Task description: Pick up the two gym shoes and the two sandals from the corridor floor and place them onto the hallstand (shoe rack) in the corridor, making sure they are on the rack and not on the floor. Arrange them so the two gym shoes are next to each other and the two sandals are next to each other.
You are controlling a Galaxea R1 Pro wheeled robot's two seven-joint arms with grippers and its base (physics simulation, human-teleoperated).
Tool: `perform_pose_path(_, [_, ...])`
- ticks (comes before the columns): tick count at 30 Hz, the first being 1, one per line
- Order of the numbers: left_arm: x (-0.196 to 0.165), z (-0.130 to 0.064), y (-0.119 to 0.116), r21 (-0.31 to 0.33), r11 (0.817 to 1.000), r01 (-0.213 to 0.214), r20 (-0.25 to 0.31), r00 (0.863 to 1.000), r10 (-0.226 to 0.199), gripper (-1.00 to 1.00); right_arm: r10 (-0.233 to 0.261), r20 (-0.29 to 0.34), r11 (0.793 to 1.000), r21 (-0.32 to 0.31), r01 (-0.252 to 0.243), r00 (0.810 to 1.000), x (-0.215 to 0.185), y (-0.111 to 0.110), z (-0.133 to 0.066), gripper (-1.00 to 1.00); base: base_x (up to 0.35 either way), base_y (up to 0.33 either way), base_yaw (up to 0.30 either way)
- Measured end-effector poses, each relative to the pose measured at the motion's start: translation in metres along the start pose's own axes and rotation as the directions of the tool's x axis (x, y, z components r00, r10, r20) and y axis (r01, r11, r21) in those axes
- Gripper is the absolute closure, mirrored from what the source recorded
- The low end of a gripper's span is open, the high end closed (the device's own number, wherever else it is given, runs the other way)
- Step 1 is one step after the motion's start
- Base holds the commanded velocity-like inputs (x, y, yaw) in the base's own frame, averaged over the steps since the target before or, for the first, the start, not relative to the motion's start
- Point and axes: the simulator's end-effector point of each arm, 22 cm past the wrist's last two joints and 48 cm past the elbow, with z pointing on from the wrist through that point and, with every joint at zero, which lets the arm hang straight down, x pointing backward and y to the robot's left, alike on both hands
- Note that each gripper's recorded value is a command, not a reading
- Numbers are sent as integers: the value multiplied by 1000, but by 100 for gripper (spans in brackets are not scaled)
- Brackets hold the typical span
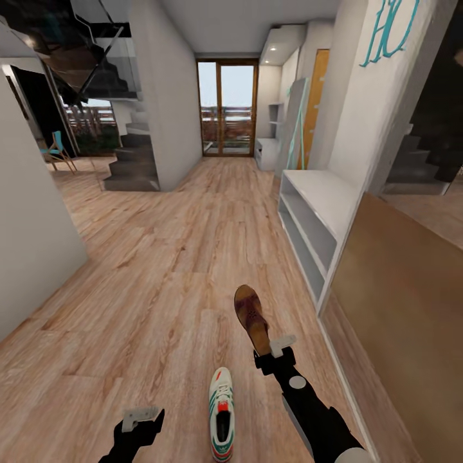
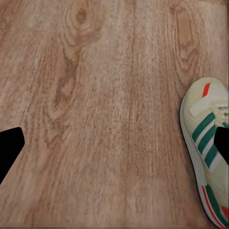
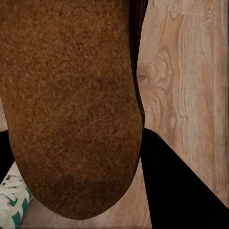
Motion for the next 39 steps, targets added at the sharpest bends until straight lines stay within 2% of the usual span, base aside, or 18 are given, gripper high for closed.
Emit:
perform_pose_path(12, [-1, 0, 1, -4, 1000, 7, 5, 1000, -7, -100, 0, 2, 1000, -1, 0, 1000, -1, 1, 0, 100, -82, -110, 0])
perform_pose_path(18, [-7, 2, 4, -14, 1000, 7, 12, 1000, -7, -100, 15, 6, 1000, -18, -15, 1000, -6, 16, 0, 100, -5, -6, 0])
perform_pose_path(25, [-44, 17, 19, -98, 995, 29, 64, 998, -22, -100, 19, 8, 1000, -23, -19, 1000, -8, 20, 0, 100, 0, 0, 0])
perform_pose_path(26, [-57, 22, 24, -135, 990, 37, 74, 997, -27, -100, 20, 8, 1000, -22, -20, 1000, -8, 20, 0, 100, 0, 0, 0])
perform_pose_path(28, [-61, 26, 23, -145, 988, 45, 65, 997, -35, -100, 20, 8, 1000, -23, -20, 1000, -8, 20, 0, 100, 0, 0, 0])
perform_pose_path(29, [-60, 28, 19, -146, 988, 53, 44, 998, -47, -100, 21, 12, 1000, -24, -20, 1000, -10, 21, 0, 100, 0, 0, 0])
perform_pose_path(30, [-57, 30, 12, -142, 988, 59, 26, 998, -56, -100, 25, 46, 999, -23, -24, 999, -27, 21, -1, 100, 0, 0, 0])
perform_pose_path(34, [-56, 31, 8, -140, 988, 64, 17, 998, -63, -100, 47, 165, 999, -17, -45, 985, -88, 19, -11, 100, 0, 0, 0])
perform_pose_path(36, [-55, 31, 7, -139, 988, 64, 17, 998, -62, -100, 54, 186, 999, -14, -52, 981, -107, 18, -15, 100, 0, 0, 0])
perform_pose_path(39, [-54, 31, 4, -134, 989, 64, 16, 998, -63, -100, 63, 173, 998, -17, -62, 983, -119, 20, -20, 100, 0, 0, 0])
